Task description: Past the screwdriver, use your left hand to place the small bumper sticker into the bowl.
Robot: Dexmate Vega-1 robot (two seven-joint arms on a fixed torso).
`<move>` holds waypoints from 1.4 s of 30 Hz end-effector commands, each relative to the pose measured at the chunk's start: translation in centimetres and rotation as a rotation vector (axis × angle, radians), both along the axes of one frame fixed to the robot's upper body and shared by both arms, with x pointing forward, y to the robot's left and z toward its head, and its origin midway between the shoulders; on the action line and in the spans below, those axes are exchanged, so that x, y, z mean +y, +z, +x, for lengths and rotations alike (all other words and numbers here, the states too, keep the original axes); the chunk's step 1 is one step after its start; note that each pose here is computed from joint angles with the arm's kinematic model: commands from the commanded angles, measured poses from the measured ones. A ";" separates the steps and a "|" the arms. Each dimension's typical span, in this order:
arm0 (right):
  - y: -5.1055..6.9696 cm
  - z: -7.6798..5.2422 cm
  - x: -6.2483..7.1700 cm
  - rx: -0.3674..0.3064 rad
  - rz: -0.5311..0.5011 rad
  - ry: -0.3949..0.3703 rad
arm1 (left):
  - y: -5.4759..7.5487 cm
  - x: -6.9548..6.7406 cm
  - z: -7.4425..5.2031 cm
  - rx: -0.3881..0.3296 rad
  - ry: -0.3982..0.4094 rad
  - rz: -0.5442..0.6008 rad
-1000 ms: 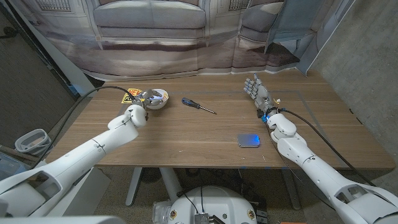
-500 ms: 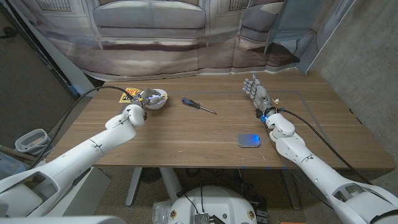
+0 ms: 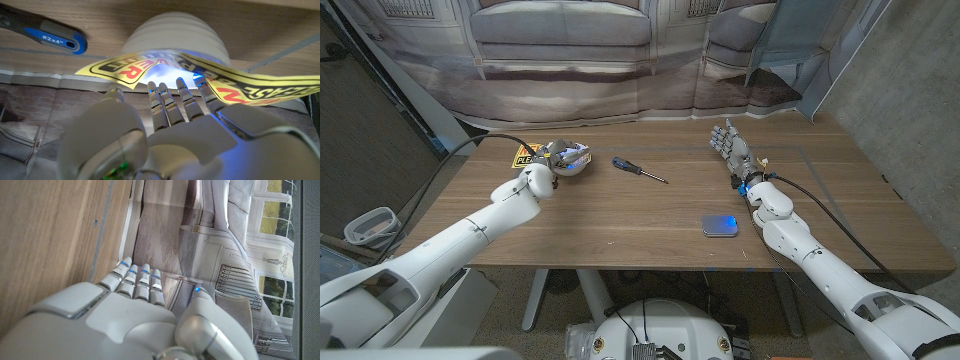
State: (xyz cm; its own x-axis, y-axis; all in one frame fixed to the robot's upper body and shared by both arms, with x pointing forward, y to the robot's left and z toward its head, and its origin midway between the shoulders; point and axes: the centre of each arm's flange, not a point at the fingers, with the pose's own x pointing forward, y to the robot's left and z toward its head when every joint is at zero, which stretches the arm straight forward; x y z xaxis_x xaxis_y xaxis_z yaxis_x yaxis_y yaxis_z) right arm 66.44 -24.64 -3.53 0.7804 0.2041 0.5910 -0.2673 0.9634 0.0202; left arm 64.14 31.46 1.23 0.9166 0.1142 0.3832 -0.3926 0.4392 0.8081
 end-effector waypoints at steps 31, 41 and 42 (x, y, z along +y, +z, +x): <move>0.5 -0.5 -0.4 -0.022 0.006 -0.004 | 1.8 -0.2 -1.8 -0.065 0.002 0.008; 0.6 -0.5 -0.2 -0.026 0.012 -0.005 | 2.3 -0.1 -2.4 -0.083 0.007 0.014; 0.6 -0.5 -0.2 -0.028 0.009 -0.004 | 2.4 -0.1 -2.5 -0.085 0.011 0.019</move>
State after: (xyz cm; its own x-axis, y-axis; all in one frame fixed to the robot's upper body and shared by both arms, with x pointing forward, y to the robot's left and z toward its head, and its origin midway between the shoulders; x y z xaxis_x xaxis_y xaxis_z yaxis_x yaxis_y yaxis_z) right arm 65.98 -25.00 -3.00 0.7688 0.1955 0.6089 -0.2639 0.9642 0.0237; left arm 62.33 31.26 2.96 0.8890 0.1123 0.4439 -0.4459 0.4330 0.7834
